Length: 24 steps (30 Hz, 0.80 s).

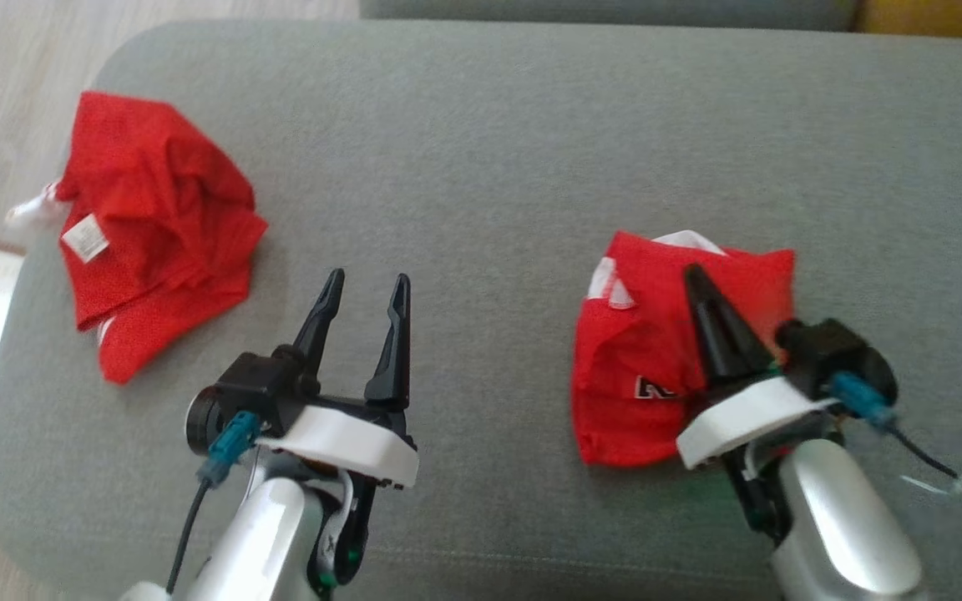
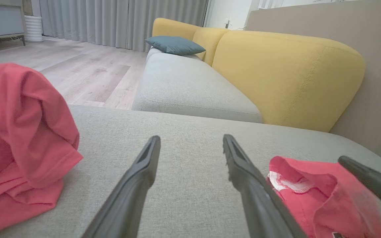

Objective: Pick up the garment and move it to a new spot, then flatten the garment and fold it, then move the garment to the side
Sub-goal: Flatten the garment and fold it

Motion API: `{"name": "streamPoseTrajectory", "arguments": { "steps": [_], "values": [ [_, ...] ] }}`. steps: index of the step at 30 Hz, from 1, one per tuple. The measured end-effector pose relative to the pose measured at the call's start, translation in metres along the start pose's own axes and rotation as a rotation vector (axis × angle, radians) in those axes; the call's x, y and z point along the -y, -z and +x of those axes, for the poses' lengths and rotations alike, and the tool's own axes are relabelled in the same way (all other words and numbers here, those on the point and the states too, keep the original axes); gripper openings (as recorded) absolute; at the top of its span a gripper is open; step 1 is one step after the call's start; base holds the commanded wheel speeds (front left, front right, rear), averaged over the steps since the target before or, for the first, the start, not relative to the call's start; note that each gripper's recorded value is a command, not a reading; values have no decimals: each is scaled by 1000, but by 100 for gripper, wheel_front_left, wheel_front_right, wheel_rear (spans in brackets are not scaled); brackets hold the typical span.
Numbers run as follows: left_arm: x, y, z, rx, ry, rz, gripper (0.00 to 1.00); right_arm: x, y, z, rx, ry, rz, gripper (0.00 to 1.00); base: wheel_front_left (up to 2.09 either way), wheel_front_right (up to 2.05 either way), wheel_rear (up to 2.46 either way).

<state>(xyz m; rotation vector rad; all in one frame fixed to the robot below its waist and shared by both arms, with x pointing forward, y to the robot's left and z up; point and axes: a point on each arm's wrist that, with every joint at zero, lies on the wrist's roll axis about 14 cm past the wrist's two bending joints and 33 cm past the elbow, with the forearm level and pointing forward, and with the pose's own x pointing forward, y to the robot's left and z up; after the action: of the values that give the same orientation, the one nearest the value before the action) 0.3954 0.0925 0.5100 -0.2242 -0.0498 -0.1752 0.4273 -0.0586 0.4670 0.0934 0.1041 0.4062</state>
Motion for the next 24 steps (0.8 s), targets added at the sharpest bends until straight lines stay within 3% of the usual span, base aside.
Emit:
{"name": "streamPoseTrajectory", "arguments": {
  "steps": [11,24],
  "values": [
    [-28,9,-3,-31,-80,11,100,-18,87,20,-250,-95,-52,0,0,0,0],
    [-31,10,5,-33,-87,17,100,-14,100,36,-302,-81,19,0,0,0,0]
  ]
}}
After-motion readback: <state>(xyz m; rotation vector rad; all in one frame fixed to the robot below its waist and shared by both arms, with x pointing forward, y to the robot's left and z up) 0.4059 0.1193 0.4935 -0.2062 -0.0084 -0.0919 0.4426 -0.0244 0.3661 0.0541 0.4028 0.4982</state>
